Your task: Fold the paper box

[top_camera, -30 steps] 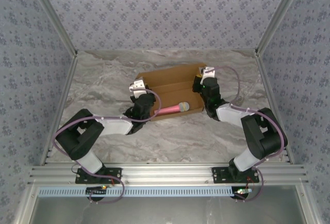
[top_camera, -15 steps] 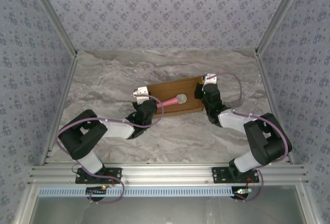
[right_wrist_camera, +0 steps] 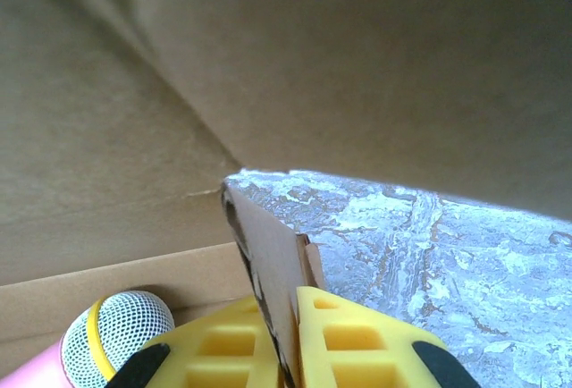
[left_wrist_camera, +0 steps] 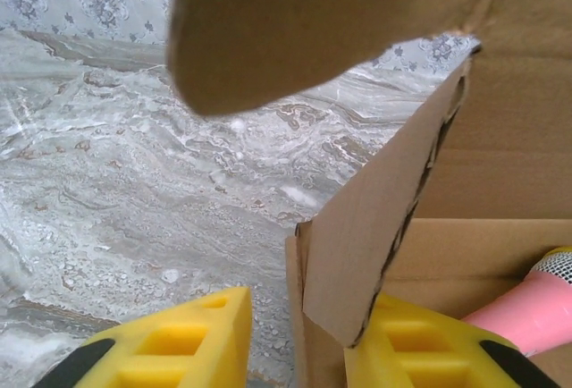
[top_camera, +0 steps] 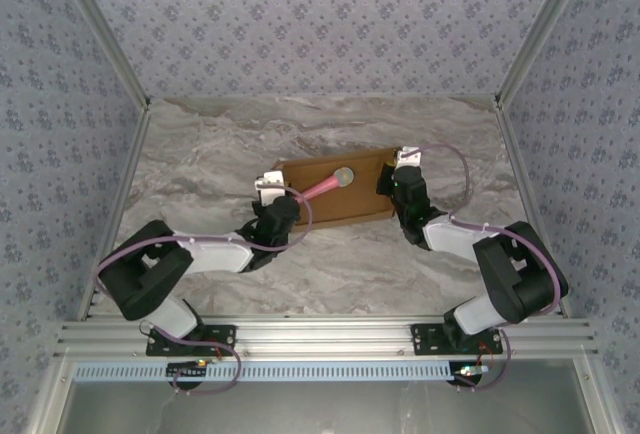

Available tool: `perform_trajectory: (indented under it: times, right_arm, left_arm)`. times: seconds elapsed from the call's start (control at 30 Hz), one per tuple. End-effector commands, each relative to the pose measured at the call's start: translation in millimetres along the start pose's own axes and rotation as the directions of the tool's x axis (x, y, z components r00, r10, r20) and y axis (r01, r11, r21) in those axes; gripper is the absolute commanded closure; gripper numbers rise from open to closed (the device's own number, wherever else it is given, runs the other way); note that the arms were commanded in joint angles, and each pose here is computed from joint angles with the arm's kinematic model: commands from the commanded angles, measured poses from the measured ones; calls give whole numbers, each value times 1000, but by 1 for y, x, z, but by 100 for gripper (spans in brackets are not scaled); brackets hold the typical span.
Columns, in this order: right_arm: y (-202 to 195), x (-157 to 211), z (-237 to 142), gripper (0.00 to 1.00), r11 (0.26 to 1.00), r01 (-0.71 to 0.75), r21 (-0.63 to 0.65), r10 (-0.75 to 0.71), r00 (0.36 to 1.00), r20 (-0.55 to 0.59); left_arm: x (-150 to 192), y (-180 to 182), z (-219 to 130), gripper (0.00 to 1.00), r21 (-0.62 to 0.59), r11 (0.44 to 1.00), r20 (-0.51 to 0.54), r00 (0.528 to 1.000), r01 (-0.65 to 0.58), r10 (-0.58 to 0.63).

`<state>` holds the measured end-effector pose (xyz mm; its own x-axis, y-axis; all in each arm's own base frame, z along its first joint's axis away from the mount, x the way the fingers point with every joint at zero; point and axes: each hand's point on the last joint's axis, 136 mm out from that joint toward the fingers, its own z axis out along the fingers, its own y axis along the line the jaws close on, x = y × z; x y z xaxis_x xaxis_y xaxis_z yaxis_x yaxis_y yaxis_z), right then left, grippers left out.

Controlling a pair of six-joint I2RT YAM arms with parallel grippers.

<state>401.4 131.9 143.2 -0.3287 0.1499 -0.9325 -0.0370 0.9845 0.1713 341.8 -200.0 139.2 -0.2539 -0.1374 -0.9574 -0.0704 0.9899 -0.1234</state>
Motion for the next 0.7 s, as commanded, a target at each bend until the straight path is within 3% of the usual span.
perform_trajectory:
  times: [0.0, 0.23, 0.43, 0.67]
  right_arm:
    - [-18, 17, -3, 88, 997, 11, 82, -7, 999, -42]
    - [-19, 14, -3, 88, 996, 15, 90, -11, 999, -37]
    - [-17, 11, -4, 89, 996, 17, 88, -14, 999, -30]
    - [-15, 8, -3, 89, 996, 24, 83, -21, 999, -30]
  left_arm:
    - [-4, 10, -8, 65, -16, 1000, -18, 1000, 0, 0]
    - [-9, 20, -25, 53, 21, 1000, -59, 998, -14, 15]
    - [-6, 25, -36, 30, 67, 996, -113, 991, -65, 72]
    - [1, 26, -35, 24, 99, 992, -168, 981, -80, 96]
